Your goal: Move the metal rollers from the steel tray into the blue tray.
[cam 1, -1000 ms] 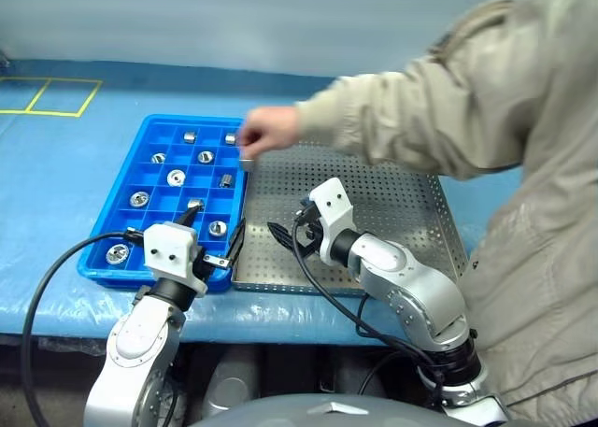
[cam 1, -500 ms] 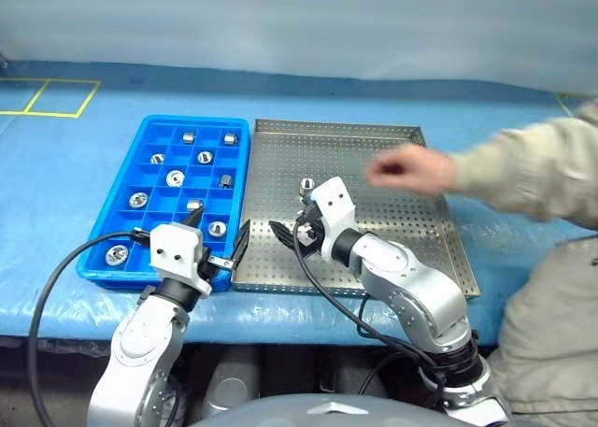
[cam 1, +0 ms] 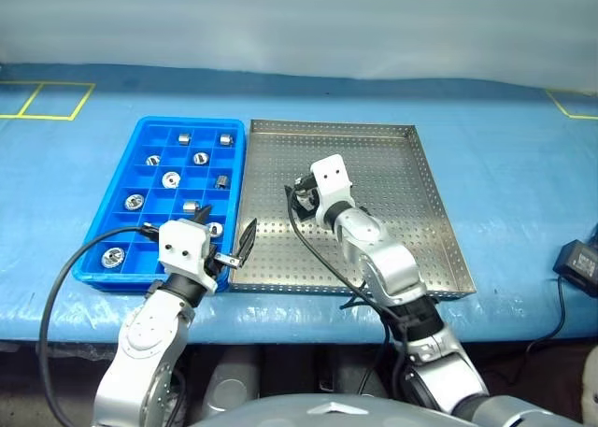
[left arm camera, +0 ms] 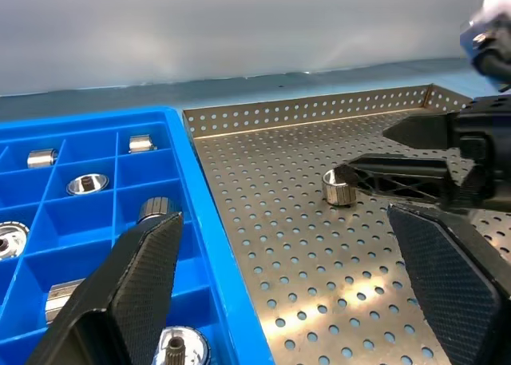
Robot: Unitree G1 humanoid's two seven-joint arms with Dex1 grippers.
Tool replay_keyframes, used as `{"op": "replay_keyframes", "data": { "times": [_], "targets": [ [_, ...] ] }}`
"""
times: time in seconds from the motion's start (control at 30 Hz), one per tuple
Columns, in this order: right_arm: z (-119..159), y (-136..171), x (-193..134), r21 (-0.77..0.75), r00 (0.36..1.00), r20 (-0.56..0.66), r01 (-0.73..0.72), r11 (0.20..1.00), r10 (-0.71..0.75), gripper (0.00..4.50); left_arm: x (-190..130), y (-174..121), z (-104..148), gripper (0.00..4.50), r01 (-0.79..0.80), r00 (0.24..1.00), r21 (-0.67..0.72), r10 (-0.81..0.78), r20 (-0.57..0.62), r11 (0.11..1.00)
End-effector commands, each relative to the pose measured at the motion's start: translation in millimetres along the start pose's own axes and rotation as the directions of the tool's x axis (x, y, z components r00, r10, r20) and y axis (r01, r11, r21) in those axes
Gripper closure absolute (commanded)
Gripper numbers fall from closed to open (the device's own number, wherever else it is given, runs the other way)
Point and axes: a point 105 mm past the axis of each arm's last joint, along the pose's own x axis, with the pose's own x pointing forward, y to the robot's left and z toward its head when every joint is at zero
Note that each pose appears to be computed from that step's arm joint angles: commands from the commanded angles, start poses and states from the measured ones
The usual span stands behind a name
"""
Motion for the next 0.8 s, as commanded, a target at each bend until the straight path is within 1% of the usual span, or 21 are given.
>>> {"op": "replay_keyframes", "data": {
  "times": [0.03, 0.23, 0.27, 0.33, 0.43, 0.53, 0.57, 0.6, 0.73, 0.8],
  "targets": [
    [6, -2, 15, 0.032, 0.999, 0.041, 0.016, 0.999, -0.017, 0.05, 0, -5, 5, 0.00, 0.017, 1.000, -0.002, -0.017, 0.022, 1.000],
    [-16, -8, 32, 0.068, 0.999, -0.018, 0.042, 0.997, -0.041, 0.05, -2, -6, 5, 0.00, -0.001, 1.000, -0.006, 0.001, 0.021, 1.000],
    [-20, -11, 33, 0.069, 0.998, -0.029, 0.054, 0.996, -0.052, 0.22, -3, -6, 5, 0.00, -0.003, 1.000, -0.006, 0.003, 0.020, 1.000],
    [-22, -12, 34, 0.102, 0.998, -0.032, 0.056, 0.993, -0.053, 0.65, -4, -5, 4, 0.00, -0.013, 1.000, -0.004, 0.014, 0.018, 1.000],
    [-19, -12, 33, 0.113, 0.999, -0.019, 0.047, 0.992, -0.046, 1.65, -5, -4, 4, 0.00, -0.022, 1.000, -0.006, 0.023, 0.019, 1.000],
    [-9, -6, 30, 0.096, 1.000, 0.013, 0.015, 0.995, -0.016, 2.64, -7, -2, 5, 0.00, -0.042, 0.999, -0.005, 0.042, 0.023, 0.999],
    [-6, -4, 29, 0.086, 1.000, 0.023, 0.002, 0.996, -0.004, 2.79, -7, -1, 5, 0.00, -0.052, 0.998, -0.004, 0.052, 0.025, 0.999],
    [-4, -3, 28, 0.079, 1.000, 0.027, -0.005, 0.997, 0.003, 2.79, -8, 0, 5, 0.00, -0.059, 0.998, -0.004, 0.059, 0.026, 0.998],
    [33, 21, 21, 0.002, 0.986, 0.113, -0.124, 0.992, 0.123, 2.79, -15, 19, 10, 0.00, -0.186, 0.981, 0.014, 0.185, 0.064, 0.982],
    [46, 32, 17, -0.026, 0.976, 0.131, -0.169, 0.985, 0.171, 2.79, -17, 25, 12, 0.00, -0.236, 0.969, 0.017, 0.234, 0.078, 0.972]
  ]
}}
